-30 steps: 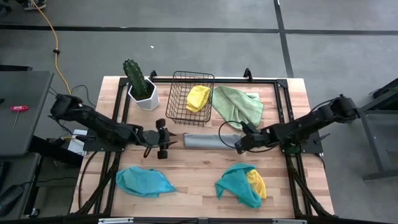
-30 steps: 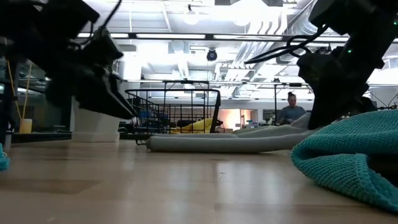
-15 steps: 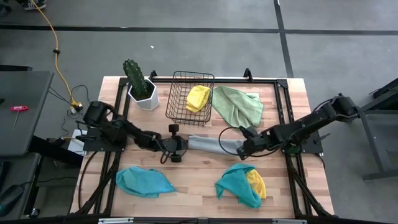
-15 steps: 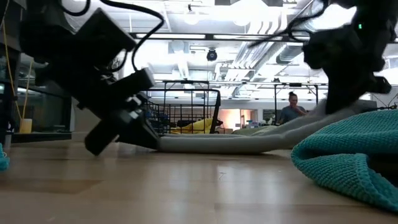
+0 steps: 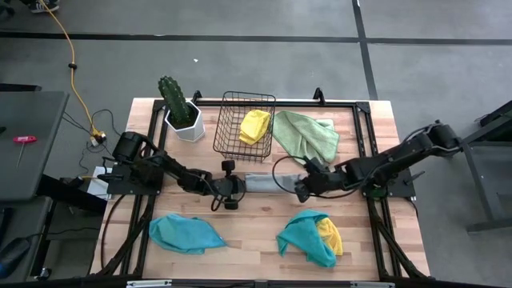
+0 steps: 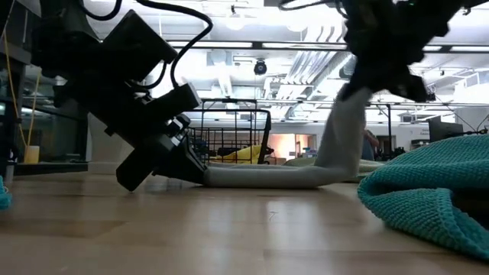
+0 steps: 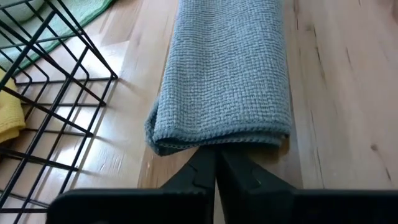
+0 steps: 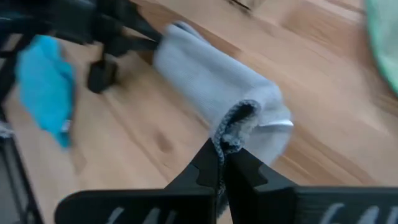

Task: Fold microfiber towels
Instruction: Fold the gray microfiber cloth

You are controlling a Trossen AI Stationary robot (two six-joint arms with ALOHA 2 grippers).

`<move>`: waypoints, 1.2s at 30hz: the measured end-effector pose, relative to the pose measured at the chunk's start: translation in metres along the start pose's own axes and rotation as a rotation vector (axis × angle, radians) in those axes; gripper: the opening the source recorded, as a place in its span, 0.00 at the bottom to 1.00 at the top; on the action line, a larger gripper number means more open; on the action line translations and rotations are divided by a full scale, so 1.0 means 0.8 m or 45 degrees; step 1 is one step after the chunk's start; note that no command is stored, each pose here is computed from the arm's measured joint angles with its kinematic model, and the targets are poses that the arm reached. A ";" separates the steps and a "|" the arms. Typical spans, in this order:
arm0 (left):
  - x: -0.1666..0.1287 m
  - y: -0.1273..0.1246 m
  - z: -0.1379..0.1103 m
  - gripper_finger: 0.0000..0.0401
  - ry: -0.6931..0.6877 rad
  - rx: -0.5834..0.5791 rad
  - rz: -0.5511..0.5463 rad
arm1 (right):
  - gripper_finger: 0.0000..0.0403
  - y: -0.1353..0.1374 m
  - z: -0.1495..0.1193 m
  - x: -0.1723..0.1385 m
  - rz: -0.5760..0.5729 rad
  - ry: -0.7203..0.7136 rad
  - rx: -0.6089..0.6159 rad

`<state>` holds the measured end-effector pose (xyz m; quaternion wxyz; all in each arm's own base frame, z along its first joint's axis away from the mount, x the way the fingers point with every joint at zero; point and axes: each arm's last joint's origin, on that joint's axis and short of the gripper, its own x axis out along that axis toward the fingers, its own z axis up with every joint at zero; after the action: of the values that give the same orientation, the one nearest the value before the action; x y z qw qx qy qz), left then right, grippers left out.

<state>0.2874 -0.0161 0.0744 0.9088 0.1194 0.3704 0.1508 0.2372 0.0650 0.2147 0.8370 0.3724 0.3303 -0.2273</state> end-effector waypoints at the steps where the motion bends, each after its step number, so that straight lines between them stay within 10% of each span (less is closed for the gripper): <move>1: 0.000 0.000 0.000 0.00 0.001 0.000 -0.001 | 0.00 0.003 0.001 0.003 0.025 -0.014 -0.007; 21: 0.000 -0.001 -0.001 0.00 -0.001 -0.001 -0.013 | 0.00 0.017 0.000 0.137 0.182 -0.229 0.004; 36: 0.000 -0.001 0.000 0.00 -0.015 -0.008 -0.018 | 0.00 0.021 0.016 0.150 0.334 -0.328 0.027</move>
<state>0.2879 -0.0165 0.0741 0.9123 0.1149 0.3654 0.1447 0.3340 0.0498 0.1425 0.8908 0.3890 0.1666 -0.1655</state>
